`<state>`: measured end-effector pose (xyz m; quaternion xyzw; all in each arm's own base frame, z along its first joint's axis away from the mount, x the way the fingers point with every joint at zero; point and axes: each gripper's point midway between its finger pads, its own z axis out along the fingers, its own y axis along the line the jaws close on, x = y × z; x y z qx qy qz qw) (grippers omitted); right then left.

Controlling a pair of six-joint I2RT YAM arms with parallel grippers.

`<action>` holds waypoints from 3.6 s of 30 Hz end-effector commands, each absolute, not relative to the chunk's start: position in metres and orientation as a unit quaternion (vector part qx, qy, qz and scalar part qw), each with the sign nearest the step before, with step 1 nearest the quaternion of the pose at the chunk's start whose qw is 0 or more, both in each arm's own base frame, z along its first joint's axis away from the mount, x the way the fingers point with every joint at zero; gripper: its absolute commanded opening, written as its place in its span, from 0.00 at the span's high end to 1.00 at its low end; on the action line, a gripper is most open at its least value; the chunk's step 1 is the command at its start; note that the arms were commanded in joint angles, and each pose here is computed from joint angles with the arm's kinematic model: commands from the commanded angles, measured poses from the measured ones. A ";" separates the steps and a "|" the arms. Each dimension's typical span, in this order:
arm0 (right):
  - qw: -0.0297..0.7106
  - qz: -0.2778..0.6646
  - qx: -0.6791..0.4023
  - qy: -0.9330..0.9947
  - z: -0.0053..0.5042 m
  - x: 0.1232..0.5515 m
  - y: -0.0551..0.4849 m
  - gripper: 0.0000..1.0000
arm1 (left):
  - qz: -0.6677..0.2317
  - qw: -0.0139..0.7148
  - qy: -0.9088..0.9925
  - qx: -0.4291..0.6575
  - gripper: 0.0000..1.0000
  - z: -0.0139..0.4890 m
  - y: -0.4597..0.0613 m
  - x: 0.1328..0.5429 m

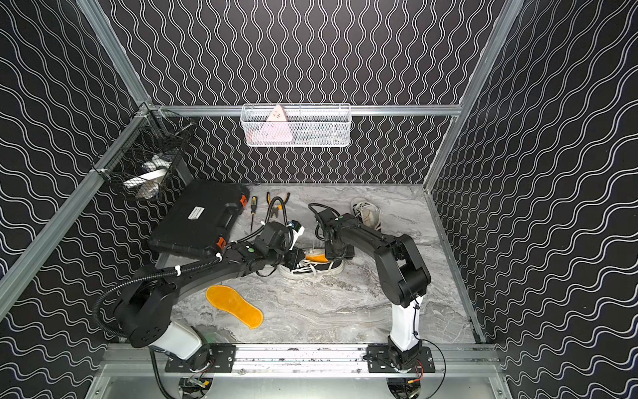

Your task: Insert the insole into the shoe

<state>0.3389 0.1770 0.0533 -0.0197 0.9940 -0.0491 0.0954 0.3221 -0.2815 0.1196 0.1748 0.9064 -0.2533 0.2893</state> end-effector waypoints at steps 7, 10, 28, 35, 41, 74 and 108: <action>0.105 -0.091 -0.037 0.990 0.055 0.351 0.168 0.64 | -0.249 0.299 0.903 0.182 1.00 0.123 -0.283 0.327; 0.097 -0.096 -0.042 0.990 0.048 0.349 0.167 0.75 | -0.247 0.299 0.904 0.182 1.00 0.123 -0.283 0.328; 0.079 -0.037 0.001 0.996 0.037 0.322 0.176 0.43 | -0.240 0.293 0.908 0.181 1.00 0.115 -0.286 0.334; 0.117 -0.025 0.001 0.993 0.061 0.349 0.181 0.40 | -0.241 0.293 0.908 0.179 1.00 0.115 -0.285 0.333; 0.115 -0.032 0.010 0.993 0.041 0.354 0.180 0.41 | -0.242 0.292 0.908 0.180 1.00 0.115 -0.284 0.329; 0.042 -0.022 -0.022 0.999 0.062 0.338 0.181 0.39 | -0.211 0.300 0.911 0.190 1.00 0.112 -0.274 0.330; 0.028 -0.143 -0.093 0.985 0.047 0.332 0.138 0.61 | -0.212 0.299 0.910 0.195 1.00 0.111 -0.277 0.332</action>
